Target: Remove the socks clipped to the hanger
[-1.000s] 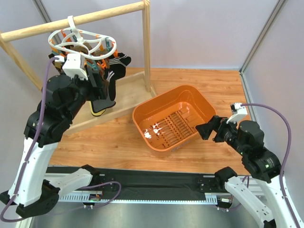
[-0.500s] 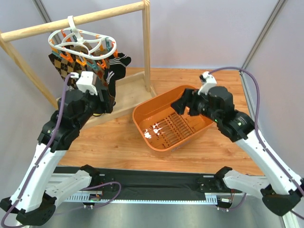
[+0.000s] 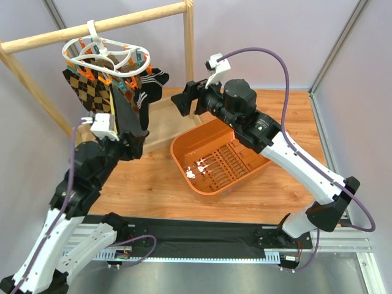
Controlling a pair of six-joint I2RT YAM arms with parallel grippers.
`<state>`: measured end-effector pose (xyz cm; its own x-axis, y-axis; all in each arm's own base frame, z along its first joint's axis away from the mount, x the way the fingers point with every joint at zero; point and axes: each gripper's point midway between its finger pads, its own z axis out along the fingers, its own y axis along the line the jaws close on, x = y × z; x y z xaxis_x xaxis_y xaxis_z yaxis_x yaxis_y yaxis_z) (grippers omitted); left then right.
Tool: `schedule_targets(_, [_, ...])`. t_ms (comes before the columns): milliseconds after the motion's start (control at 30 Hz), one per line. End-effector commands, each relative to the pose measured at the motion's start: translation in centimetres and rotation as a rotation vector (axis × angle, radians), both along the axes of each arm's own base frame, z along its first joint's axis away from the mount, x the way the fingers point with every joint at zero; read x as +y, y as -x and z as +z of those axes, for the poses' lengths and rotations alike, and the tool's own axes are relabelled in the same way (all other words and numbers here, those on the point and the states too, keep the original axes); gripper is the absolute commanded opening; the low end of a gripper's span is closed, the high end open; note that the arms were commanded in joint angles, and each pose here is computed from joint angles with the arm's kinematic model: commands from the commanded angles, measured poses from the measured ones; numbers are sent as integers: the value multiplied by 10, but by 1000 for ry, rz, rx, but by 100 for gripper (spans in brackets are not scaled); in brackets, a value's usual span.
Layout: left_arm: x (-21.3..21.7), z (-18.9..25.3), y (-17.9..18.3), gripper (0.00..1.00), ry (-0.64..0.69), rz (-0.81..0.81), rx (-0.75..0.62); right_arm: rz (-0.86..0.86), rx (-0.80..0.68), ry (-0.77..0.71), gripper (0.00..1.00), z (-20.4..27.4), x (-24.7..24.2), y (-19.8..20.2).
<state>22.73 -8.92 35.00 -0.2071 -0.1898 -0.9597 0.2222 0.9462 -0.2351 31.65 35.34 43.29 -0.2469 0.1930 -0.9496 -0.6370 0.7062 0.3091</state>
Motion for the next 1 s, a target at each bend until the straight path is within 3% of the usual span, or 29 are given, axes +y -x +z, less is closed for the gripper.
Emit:
schedule_targets(0, [-23,-26,-28,76,32,-42,-11,127,-257,-118,81,75,19,10])
schedule_targets(167, [-37,-5,-48,74,60,-85,-79,181,-310,-139,81,98,41,5])
schedule_targets(533, [-45,9,-86,69,-45,-75,-166,237,-328,-171,74,98,83,-11])
schedule_targets(967, [-28,-12,-105,45,-51,41,-141,265,-328,-186,68,87,121,-14])
